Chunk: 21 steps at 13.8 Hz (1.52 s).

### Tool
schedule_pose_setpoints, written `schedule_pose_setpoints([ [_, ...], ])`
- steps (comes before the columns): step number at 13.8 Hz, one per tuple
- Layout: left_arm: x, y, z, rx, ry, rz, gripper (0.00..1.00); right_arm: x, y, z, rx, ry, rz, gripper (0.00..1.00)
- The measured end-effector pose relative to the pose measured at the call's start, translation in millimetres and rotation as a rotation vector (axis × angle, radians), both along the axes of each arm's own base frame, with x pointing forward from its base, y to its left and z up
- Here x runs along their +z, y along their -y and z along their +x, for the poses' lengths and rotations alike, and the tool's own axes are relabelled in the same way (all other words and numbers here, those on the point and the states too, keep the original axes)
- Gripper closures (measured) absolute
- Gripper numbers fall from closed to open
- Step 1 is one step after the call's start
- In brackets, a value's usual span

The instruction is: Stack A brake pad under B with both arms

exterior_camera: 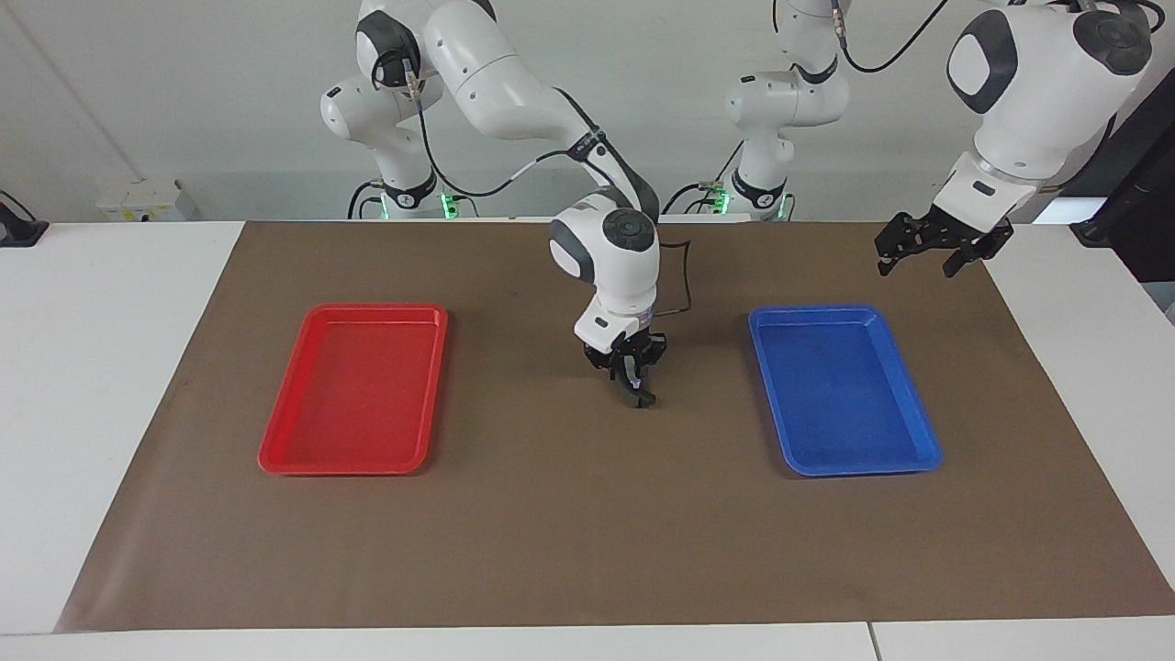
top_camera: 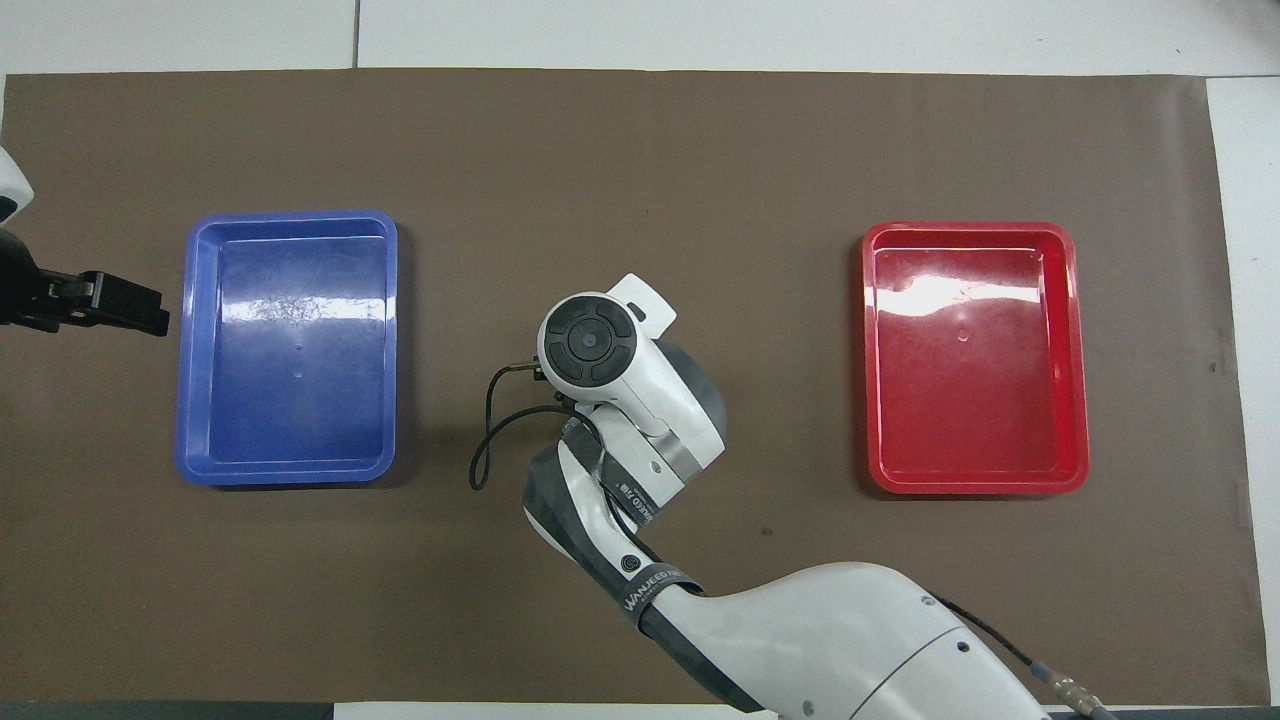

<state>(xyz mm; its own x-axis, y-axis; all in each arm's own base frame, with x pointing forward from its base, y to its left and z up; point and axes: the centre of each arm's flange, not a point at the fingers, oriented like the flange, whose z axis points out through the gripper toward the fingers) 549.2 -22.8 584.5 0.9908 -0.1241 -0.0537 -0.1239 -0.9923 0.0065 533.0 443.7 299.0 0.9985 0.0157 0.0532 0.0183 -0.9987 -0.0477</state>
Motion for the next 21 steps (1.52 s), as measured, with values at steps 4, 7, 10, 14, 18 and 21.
schedule_pose_setpoints([
  [4,0.0,0.0,0.0,0.0,0.0,0.0,0.0,-4.8,-0.9,-1.7,0.001,0.011,0.01,0.15],
  [7,0.0,0.0,0.0,0.0,0.0,0.0,0.0,9.7,4.0,2.3,-0.011,0.015,0.011,0.0],
  [10,0.0,0.0,0.0,0.0,0.0,0.0,0.0,73.4,50.2,29.1,-0.09,0.043,0.026,0.0],
  [14,0.0,0.0,0.0,0.0,0.0,0.0,0.0,179.0,201.0,78.8,-0.19,0.097,0.036,0.0],
  [18,0.0,0.0,0.0,0.0,0.0,0.0,0.0,238.4,320.4,83.6,-0.167,0.118,-0.027,0.0],
  [21,0.0,0.0,0.0,0.0,0.0,0.0,0.0,278.5,379.2,61.9,-0.165,0.082,-0.049,0.0],
])
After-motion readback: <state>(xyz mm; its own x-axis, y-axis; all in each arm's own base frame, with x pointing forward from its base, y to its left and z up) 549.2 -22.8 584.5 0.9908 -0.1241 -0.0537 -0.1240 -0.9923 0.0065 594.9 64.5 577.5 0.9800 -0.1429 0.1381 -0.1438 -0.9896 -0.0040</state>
